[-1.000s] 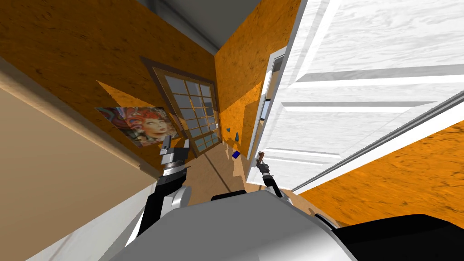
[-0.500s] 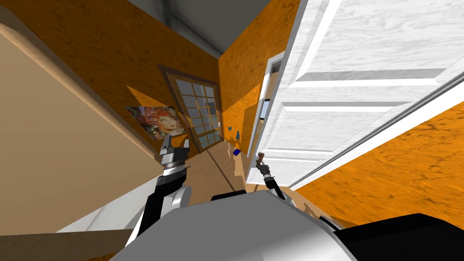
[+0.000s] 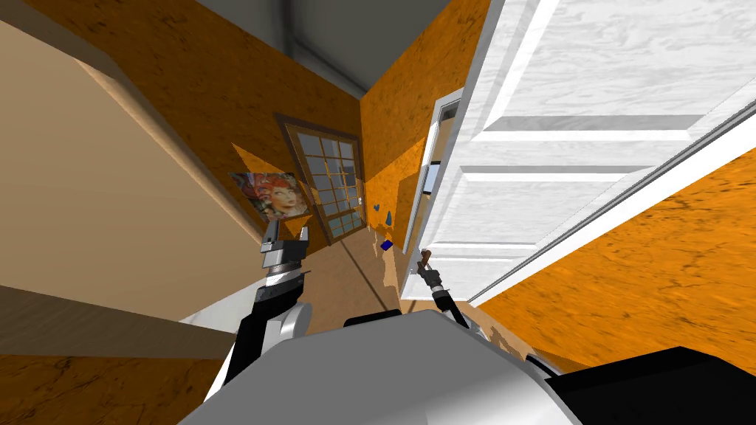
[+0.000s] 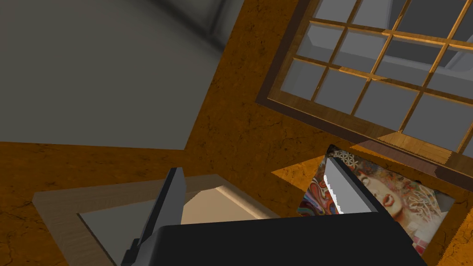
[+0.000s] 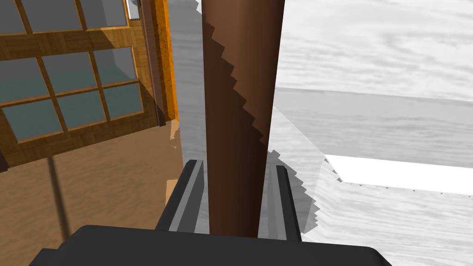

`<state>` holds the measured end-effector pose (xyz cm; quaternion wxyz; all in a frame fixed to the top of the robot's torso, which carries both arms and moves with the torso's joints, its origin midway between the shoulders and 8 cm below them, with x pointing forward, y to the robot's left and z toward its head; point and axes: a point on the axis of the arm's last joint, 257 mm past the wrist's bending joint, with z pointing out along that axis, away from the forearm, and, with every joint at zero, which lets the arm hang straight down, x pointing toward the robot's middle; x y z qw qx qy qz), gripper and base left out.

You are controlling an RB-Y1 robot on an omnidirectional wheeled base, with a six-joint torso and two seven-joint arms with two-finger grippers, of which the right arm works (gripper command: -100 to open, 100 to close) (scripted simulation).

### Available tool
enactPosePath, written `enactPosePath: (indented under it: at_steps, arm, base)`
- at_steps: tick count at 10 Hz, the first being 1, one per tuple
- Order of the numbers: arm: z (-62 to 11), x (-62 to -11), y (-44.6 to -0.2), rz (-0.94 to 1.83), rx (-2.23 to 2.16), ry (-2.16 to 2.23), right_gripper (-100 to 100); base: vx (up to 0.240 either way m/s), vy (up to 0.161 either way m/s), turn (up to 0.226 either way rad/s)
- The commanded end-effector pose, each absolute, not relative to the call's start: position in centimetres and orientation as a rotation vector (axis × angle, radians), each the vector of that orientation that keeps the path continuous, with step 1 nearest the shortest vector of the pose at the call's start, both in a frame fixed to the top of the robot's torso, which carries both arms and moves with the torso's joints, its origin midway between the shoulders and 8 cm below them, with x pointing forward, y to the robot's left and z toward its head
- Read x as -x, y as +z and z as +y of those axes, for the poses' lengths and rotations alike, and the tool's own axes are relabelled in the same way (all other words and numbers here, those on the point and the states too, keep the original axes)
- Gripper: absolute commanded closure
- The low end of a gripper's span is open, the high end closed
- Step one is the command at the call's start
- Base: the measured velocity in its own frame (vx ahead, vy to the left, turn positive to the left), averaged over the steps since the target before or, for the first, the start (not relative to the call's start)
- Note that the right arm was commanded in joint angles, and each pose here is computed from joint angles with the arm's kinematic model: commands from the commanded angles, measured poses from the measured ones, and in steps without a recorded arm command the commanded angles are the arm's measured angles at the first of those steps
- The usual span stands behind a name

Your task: Pull the door open

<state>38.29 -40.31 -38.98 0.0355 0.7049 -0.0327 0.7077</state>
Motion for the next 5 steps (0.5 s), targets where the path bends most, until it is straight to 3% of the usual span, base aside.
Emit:
enactPosePath:
  at_steps: [1,5]
  arm:
    - [-40.0,-37.5,-39.2,-0.080,-2.182,2.182,100]
    - [-39.7,-36.0,-39.1,-0.027,-2.208,2.209,100]
  base:
    - [-0.206,-0.053,0.105]
    - [-0.186,-0.047,0.098]
